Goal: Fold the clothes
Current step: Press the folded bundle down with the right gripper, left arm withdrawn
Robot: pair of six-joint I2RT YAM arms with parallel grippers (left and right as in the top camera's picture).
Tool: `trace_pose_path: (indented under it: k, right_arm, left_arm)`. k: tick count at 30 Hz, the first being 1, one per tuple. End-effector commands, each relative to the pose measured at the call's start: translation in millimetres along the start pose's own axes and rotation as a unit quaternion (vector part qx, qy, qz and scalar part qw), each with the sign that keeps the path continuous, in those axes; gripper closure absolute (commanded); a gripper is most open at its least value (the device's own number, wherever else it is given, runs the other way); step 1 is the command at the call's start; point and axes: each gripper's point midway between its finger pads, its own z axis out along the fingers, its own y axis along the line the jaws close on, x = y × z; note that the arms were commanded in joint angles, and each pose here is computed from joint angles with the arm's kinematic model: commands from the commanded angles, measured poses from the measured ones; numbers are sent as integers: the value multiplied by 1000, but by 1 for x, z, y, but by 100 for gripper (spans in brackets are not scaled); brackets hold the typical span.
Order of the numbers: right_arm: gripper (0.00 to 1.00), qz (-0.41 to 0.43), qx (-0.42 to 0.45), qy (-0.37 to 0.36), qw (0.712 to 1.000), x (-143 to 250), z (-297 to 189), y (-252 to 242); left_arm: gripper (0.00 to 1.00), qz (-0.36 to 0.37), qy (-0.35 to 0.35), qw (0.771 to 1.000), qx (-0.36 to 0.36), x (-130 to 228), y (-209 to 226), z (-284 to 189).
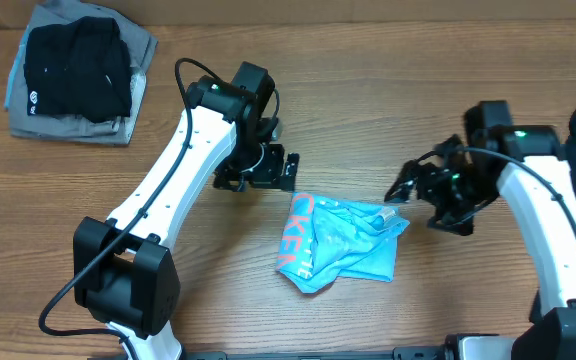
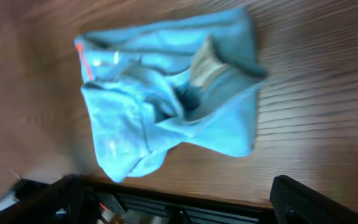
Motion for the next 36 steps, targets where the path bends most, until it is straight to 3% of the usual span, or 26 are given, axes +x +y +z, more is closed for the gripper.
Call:
trace_pose_path:
  k: [1,12,20,28,30,36]
  right_arm:
    - [0,-19,13,-10,1000,9,2,19]
    - [0,-116,102,-27,988,48,45,66]
    - [0,-137,162,-38,976,60,87,79]
    - [2,-117,234,-41,964,50,118,62]
    - [8,-117,237,-41,964,47,124,61]
    - [43,-103,258,-62,959,38,123,55]
  left_arm:
    - [0,-82,-67,986,-129,-15,52,-20]
    - [0,-173,-86,971,-142,-27,113,-33]
    - [0,-179,-75,970,-146,-21,118,-34]
    - [0,-180,-69,970,-147,-18,118,-33]
    - [0,-180,-67,970,-148,-17,118,-33]
    - [0,-180,-66,970,-148,-17,118,-33]
